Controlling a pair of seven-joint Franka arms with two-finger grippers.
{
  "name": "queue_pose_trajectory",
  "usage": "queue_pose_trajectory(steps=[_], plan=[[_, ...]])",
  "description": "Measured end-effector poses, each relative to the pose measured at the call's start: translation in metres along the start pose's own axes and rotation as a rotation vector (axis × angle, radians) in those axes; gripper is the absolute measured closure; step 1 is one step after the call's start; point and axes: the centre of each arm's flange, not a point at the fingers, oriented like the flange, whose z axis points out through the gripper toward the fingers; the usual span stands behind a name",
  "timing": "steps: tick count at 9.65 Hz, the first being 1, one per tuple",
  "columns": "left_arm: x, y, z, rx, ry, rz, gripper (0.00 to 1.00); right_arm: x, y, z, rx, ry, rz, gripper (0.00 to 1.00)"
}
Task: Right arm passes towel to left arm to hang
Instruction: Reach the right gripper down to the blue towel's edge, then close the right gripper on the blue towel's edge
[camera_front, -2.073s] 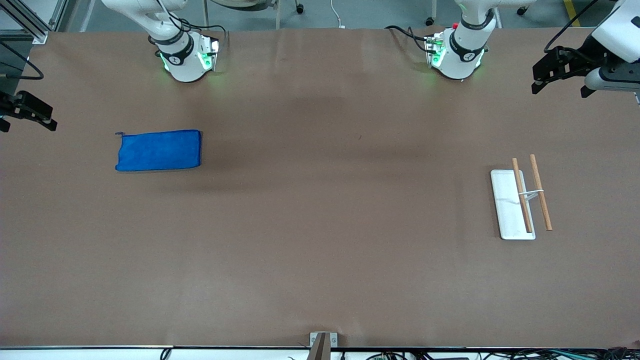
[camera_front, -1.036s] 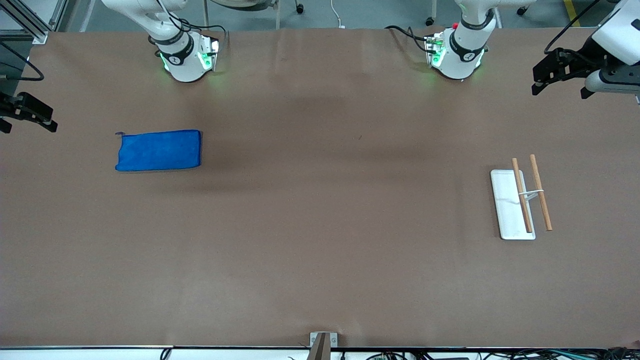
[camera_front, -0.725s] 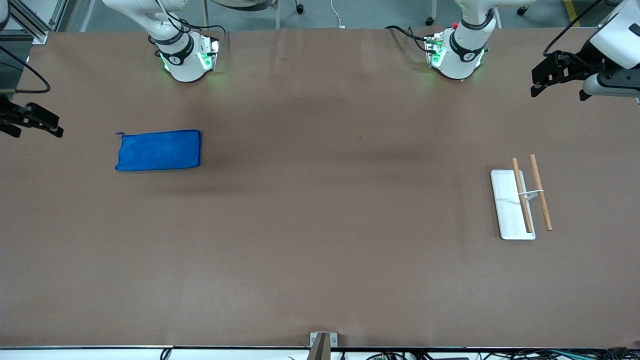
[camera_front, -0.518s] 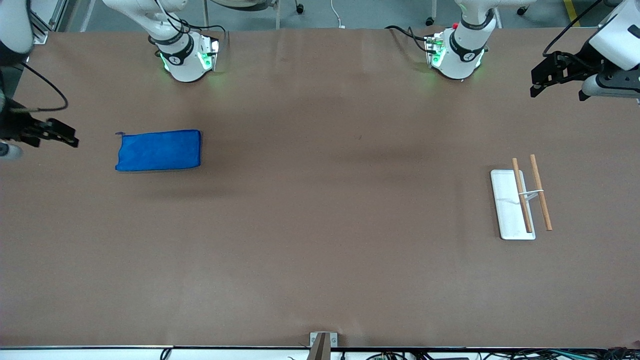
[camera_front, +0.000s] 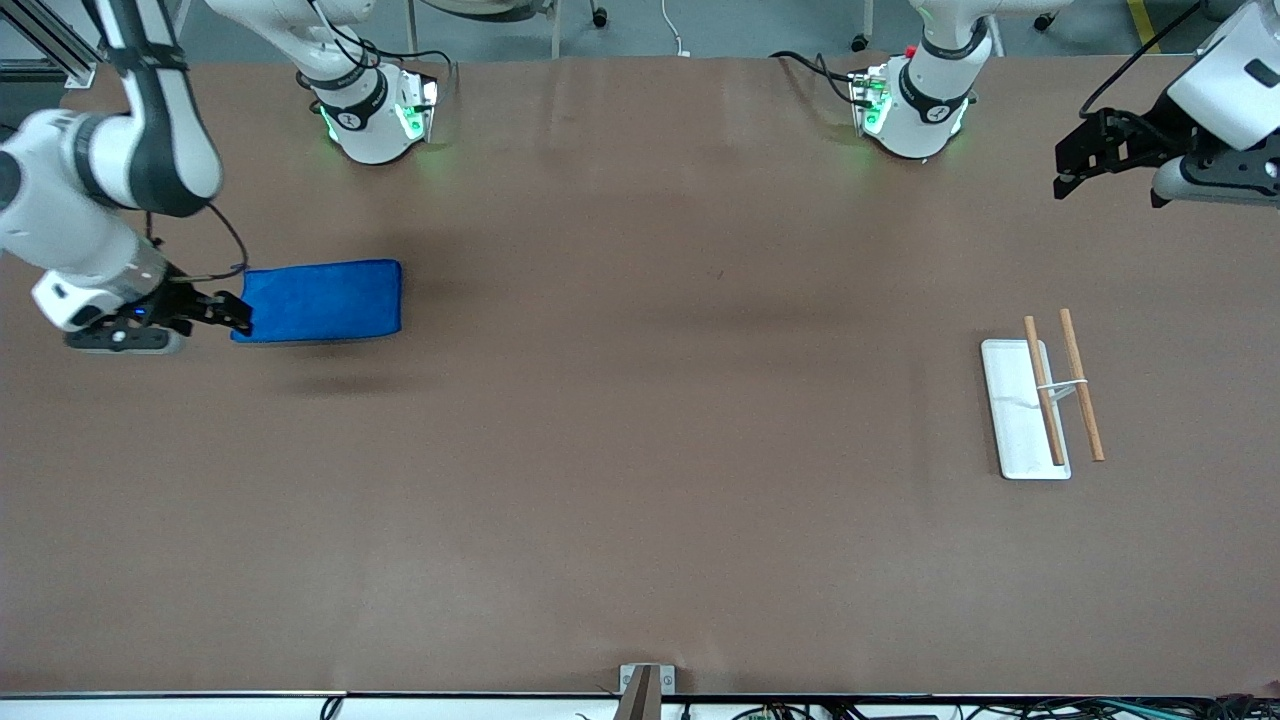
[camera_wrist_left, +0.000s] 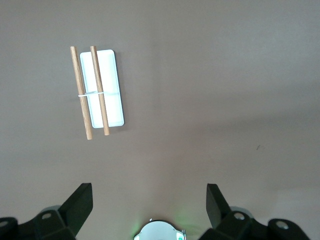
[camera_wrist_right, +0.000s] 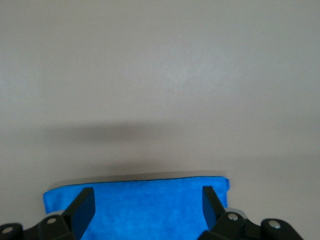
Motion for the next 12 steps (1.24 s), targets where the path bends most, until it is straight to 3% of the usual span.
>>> queue_pose_trajectory(steps=[2,5,12], plan=[[0.007,-0.003,0.008,-0.002,-0.015,-0.005,0.00,-0.024,-0.005,0.047,0.006,-0.054,-0.003,0.05],[0.013,-0.006,0.012,-0.005,-0.021,-0.011,0.00,-0.037,-0.008,0.071,0.012,-0.112,-0.004,0.08],[0.015,-0.011,-0.001,-0.007,0.009,-0.020,0.00,-0.071,-0.001,0.131,0.017,-0.177,0.024,0.11]])
